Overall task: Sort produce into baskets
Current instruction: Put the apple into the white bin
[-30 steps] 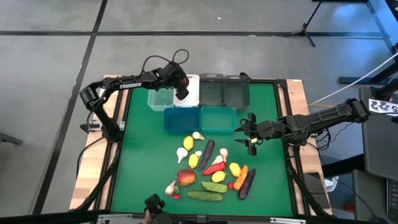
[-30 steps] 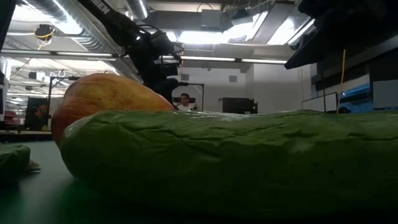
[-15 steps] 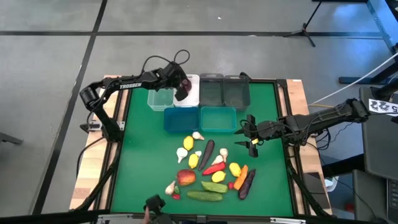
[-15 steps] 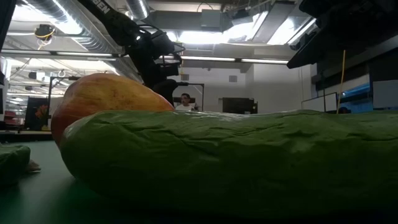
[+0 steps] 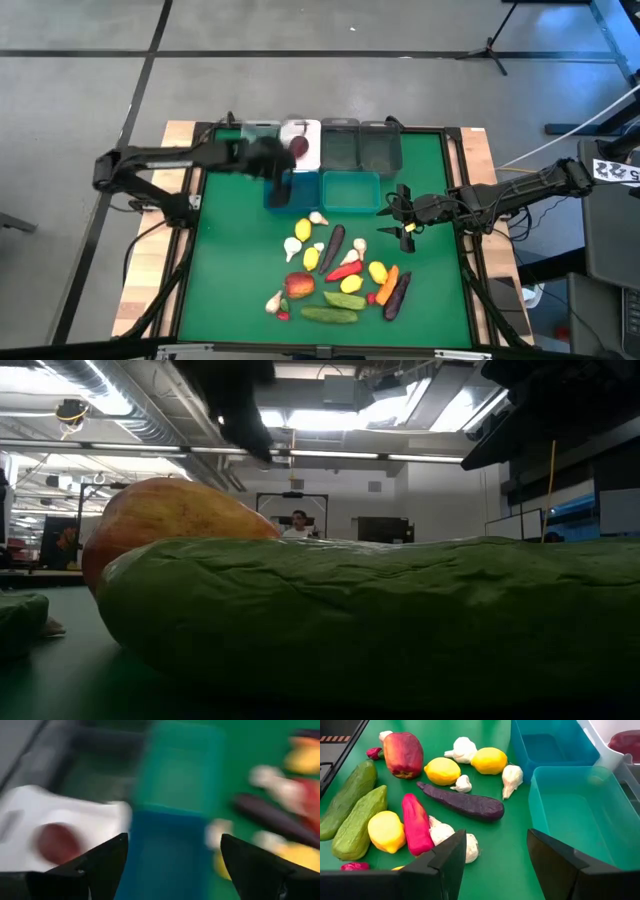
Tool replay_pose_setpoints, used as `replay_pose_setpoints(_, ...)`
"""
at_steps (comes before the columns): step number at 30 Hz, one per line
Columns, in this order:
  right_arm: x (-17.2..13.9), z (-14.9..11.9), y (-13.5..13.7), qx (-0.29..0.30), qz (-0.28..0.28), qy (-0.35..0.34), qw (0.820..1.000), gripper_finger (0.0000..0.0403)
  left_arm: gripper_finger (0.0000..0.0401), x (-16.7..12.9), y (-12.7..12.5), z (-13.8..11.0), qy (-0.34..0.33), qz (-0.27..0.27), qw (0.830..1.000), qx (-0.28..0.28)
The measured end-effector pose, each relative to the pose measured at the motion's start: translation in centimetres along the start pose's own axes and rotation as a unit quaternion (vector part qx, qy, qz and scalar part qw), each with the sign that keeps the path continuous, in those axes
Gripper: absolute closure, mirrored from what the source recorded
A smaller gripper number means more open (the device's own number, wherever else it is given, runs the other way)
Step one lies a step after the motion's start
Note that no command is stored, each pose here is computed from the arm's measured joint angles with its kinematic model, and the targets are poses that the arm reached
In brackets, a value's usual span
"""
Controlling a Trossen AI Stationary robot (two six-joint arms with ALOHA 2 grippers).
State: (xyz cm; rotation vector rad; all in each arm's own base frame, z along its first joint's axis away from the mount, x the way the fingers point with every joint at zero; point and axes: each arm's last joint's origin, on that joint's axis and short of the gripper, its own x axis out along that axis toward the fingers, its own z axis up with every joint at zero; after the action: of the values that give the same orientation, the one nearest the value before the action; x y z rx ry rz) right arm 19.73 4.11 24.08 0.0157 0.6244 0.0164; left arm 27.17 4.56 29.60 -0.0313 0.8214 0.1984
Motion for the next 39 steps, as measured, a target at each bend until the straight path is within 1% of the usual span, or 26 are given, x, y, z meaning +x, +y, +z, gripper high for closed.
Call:
replay_pose_setpoints(2,0.0,0.0,0.0,-0.001,0.0,-0.001,1.0,0.0194,0.0089,-0.9,-3.5,-0.1,-0.007,-0.043,0.999,0.027)
replay_pose_setpoints(3,0.0,0.0,0.0,-0.003,-0.001,0.0,1.0,0.0194,0.0089,-1.2,-5.1,-0.3,-0.008,-0.055,0.998,0.036)
replay_pose_setpoints(5,0.0,0.0,0.0,-0.007,-0.004,-0.001,1.0,0.0194,0.0089,-1.5,-8.1,-0.8,-0.008,-0.062,0.997,0.042)
replay_pose_setpoints(8,0.0,0.0,0.0,-0.007,-0.004,-0.001,1.0,0.0194,0.0089,-1.5,-12.0,-2.0,0.004,-0.066,0.997,0.026)
replay_pose_setpoints(12,0.0,0.0,0.0,-0.007,-0.004,-0.001,1.0,0.0194,0.0091,-0.5,-16.4,-4.0,0.045,-0.085,0.995,-0.004)
replay_pose_setpoints(16,0.0,0.0,0.0,-0.009,-0.004,-0.001,1.0,0.0194,0.0091,1.2,-19.2,-5.9,0.091,-0.083,0.992,-0.034)
replay_pose_setpoints(19,0.0,0.0,0.0,-0.009,-0.004,-0.001,1.0,0.0194,0.0091,2.2,-20.3,-6.9,0.116,-0.078,0.989,-0.051)
replay_pose_setpoints(24,0.0,0.0,0.0,-0.009,-0.003,-0.001,1.0,0.0194,0.0091,3.4,-21.1,-7.7,0.155,-0.089,0.981,-0.074)
replay_pose_setpoints(33,0.0,0.0,0.0,-0.009,0.0,0.0,1.0,0.0194,0.0091,3.6,-21.4,-7.8,0.166,-0.107,0.978,-0.073)
replay_pose_setpoints(39,0.0,0.0,0.0,-0.009,0.0,0.0,1.0,0.0194,0.0091,3.6,-21.4,-7.8,0.166,-0.107,0.978,-0.071)
